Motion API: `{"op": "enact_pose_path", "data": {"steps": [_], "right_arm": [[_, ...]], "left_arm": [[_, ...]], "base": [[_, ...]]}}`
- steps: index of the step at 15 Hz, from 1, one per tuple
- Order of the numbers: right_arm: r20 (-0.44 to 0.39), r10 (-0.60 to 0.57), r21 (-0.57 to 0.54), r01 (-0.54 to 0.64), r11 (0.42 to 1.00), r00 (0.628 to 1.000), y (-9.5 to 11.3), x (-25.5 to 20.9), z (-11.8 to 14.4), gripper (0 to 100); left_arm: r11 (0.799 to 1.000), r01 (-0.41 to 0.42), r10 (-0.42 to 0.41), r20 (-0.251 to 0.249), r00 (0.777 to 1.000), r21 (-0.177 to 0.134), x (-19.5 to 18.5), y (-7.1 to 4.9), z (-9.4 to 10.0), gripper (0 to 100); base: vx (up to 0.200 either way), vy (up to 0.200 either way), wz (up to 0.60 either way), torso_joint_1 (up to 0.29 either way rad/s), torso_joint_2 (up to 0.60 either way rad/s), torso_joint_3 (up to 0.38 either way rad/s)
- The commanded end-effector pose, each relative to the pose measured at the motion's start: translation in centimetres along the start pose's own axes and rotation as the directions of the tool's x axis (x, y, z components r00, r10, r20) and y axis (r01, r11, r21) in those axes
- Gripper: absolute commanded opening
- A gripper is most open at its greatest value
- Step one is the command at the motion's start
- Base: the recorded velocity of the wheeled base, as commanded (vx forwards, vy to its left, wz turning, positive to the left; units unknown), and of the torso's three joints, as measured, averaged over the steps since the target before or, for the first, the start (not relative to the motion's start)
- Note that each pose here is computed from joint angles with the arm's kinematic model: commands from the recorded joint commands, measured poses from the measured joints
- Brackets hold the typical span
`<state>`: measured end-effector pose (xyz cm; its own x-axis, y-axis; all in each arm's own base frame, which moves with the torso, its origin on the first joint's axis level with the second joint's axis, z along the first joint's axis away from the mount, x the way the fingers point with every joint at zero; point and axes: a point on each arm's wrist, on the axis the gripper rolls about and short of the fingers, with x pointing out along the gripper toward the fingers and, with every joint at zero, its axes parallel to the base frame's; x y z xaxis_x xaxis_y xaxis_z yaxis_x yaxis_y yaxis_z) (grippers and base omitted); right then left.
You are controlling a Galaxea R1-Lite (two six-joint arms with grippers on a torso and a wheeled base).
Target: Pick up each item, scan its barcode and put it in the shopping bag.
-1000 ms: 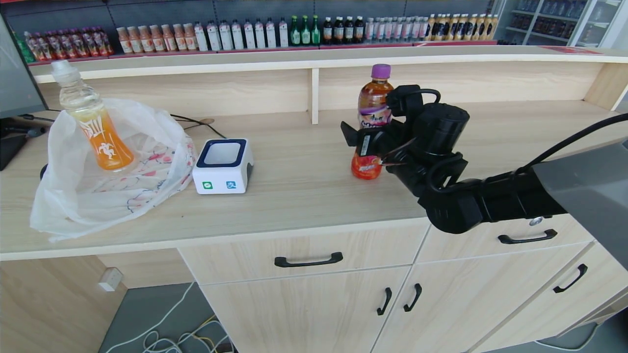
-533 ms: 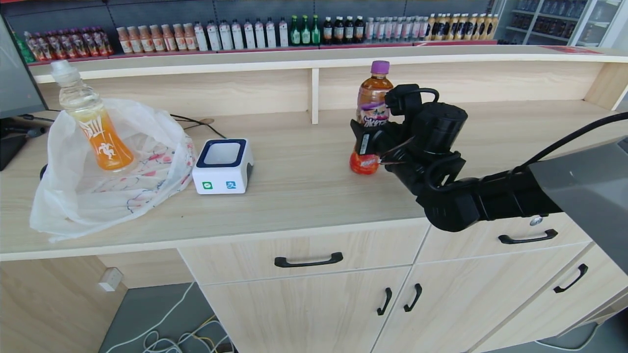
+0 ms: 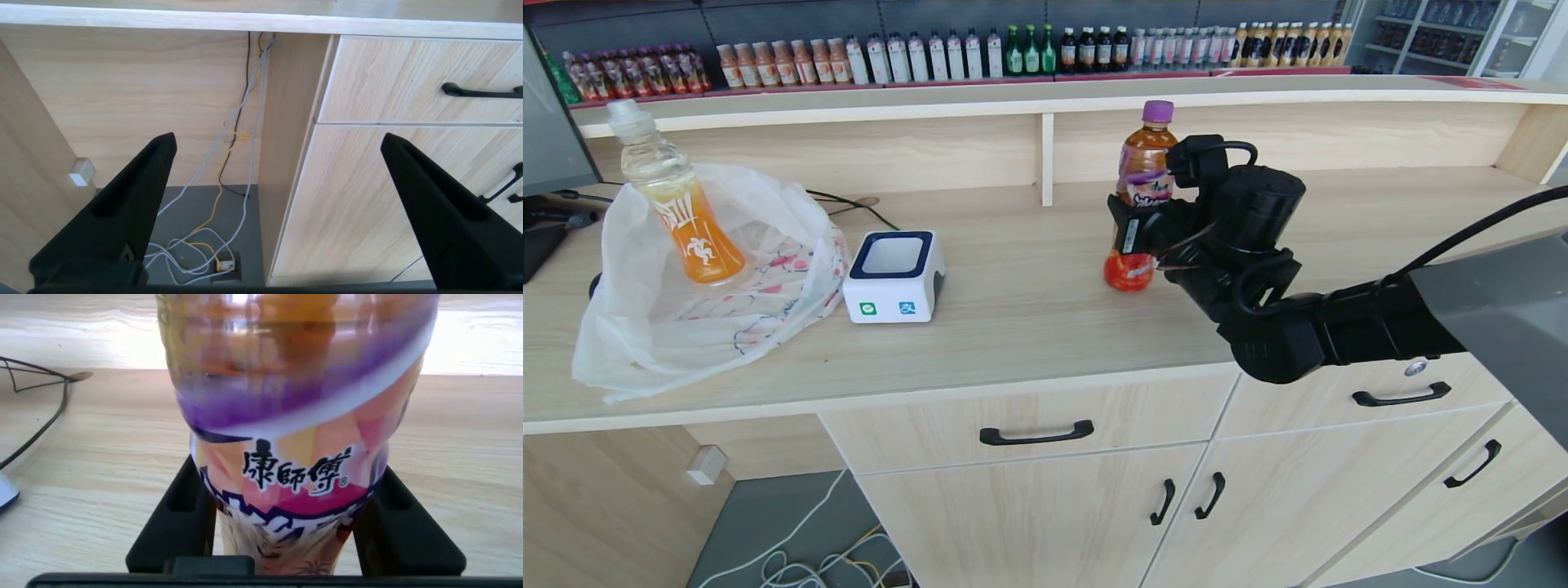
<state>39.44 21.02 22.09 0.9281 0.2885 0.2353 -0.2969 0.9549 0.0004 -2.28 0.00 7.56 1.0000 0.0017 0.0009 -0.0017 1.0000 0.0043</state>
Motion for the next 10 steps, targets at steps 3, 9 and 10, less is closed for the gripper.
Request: {"op": "enact_pose_path", "data": {"steps": [3,9,10], "right_arm": [[0.032,0.0,-0.011,0.001,1.0,0.999,-0.1,-0.5,1.6,0],[0.075,0.003,-0.093,0.004,0.996,0.997,-0.5,-4.5,6.4,0],[0.071,-0.005,-0.106,0.012,0.994,0.997,-0.8,-5.7,7.0,0]], "left_arm": [[1.0,0.0,0.0,0.001,1.0,0.0,0.0,0.0,0.0,100],[1.0,0.0,0.0,0.001,1.0,0.0,0.0,0.0,0.0,100],[1.0,0.0,0.0,0.001,1.0,0.0,0.0,0.0,0.0,100]], "base": [[0.0,0.0,0.0,0.0,0.0,0.0],[0.0,0.0,0.0,0.0,0.0,0.0],[0.0,0.0,0.0,0.0,0.0,0.0]]}}
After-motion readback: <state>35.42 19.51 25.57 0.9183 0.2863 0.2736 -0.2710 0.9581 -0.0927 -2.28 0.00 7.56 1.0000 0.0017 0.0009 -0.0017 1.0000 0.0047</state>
